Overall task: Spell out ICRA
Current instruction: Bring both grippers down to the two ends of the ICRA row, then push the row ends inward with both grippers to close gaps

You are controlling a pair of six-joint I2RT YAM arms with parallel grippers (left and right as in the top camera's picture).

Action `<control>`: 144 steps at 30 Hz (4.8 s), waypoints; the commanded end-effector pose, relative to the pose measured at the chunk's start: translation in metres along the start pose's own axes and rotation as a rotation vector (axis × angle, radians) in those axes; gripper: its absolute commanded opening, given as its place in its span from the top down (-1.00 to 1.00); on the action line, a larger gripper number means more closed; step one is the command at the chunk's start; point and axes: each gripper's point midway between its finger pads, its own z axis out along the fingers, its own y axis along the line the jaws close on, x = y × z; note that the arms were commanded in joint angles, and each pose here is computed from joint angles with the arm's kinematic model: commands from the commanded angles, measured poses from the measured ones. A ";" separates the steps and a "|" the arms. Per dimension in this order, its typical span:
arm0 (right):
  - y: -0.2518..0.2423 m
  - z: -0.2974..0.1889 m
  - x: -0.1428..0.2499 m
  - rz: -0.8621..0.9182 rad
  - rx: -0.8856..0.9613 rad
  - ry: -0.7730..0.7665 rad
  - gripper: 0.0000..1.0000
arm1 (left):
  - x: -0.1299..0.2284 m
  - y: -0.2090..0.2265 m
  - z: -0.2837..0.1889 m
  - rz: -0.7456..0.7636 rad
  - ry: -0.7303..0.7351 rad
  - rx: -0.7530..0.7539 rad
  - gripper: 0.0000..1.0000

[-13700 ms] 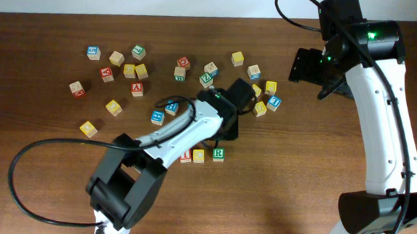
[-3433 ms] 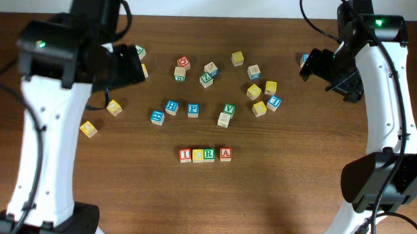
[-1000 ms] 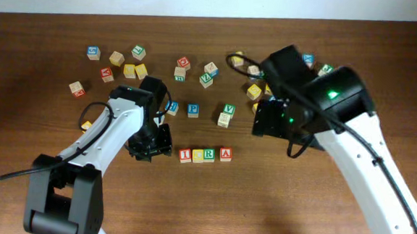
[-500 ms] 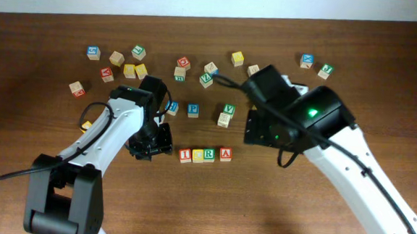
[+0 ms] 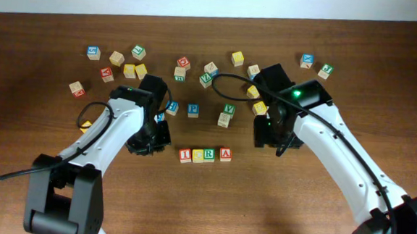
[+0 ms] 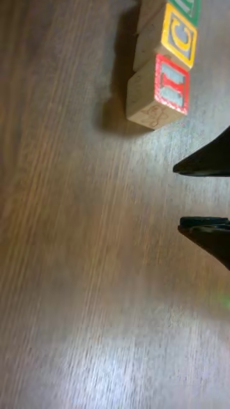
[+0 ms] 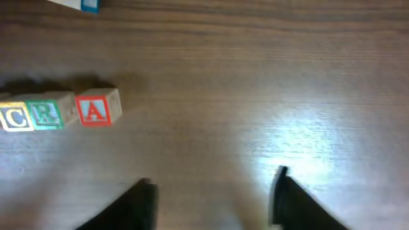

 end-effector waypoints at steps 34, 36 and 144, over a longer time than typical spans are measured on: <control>0.019 0.102 -0.012 0.159 -0.268 0.116 0.92 | 0.004 -0.021 0.045 0.121 -0.069 0.094 1.00; 0.019 0.102 -0.009 0.222 -0.260 0.138 0.92 | 0.004 -0.021 0.045 0.120 -0.065 0.092 1.00; 0.103 0.135 0.011 -0.022 -0.281 0.117 0.92 | 0.013 -0.053 0.070 0.143 0.031 0.228 1.00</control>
